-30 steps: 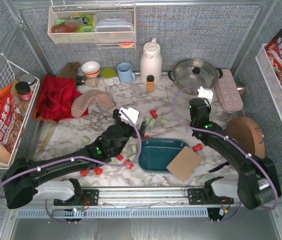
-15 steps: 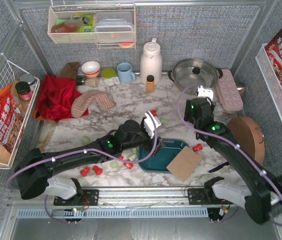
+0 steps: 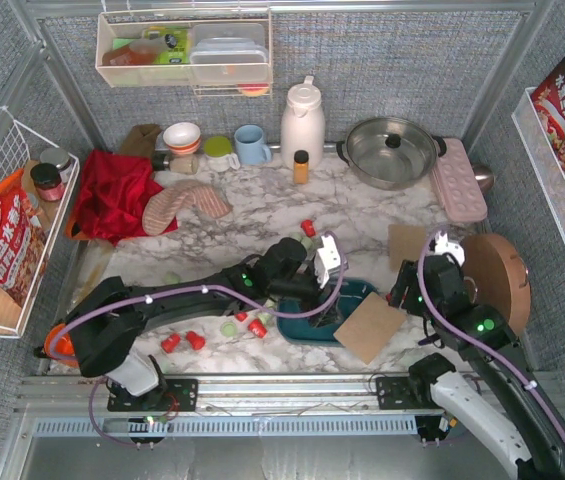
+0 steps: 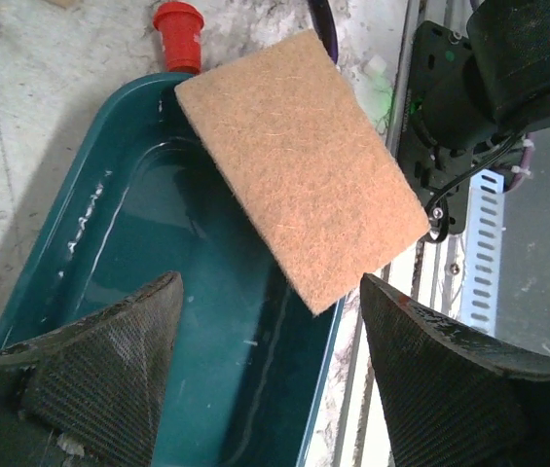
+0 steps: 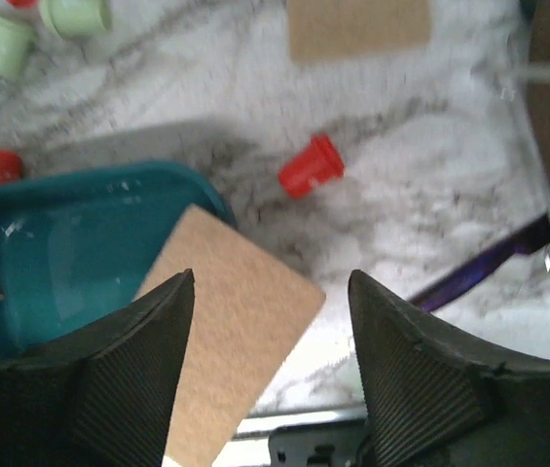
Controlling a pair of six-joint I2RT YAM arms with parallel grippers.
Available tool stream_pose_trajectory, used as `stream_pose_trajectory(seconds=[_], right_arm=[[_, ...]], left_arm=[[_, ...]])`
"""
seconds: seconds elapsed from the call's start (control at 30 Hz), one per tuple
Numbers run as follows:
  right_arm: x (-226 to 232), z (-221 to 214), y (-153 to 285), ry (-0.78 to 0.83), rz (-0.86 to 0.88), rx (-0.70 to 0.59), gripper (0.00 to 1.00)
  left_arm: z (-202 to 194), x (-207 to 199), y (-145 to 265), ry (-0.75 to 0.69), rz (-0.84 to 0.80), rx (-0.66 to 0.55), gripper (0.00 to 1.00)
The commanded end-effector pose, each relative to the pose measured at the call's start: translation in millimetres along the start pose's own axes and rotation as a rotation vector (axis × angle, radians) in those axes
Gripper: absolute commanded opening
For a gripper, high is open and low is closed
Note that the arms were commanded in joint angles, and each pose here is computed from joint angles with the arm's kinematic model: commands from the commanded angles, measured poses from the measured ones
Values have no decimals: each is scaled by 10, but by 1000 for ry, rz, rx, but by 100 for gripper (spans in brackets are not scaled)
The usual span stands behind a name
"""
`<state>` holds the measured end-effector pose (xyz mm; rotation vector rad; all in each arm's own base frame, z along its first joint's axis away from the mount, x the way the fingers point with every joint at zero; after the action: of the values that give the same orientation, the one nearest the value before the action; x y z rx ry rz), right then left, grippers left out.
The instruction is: Mix the coffee capsules in the storage basket
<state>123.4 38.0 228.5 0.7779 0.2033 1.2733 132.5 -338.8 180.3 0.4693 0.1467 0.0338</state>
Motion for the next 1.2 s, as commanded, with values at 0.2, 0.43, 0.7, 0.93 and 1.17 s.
stream_pose_trajectory(seconds=[0.2, 0.43, 0.7, 0.93, 1.17], right_arm=[[-138, -506, 43, -213, -3, 208, 77], [-198, -775, -155, -350, -11, 208, 79], [-212, -870, -260, -473, 100, 105, 78], [-246, -830, -227, -491, 114, 46, 50], [-202, -745, -198, -461, 124, 37, 15]], left_arm=[[1, -2, -198, 125, -70, 55, 80], [7, 8, -195, 138, -43, 46, 78], [-3, 22, -202, 144, -26, 50, 77], [1, 49, -188, 130, 4, 53, 77], [-4, 60, -191, 128, 17, 57, 77]])
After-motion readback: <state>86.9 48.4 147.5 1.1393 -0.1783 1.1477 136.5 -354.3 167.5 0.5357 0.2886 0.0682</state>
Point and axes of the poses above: each gripper's point midway between its finger pads, its own y axis back along the fingers, its own x axis along the line the jaws close on, z = x × y, the point moved 9 cm from there along y, back along the fingers, and after that the axes turned 10 degrees about -y, right-handed, at the moved point
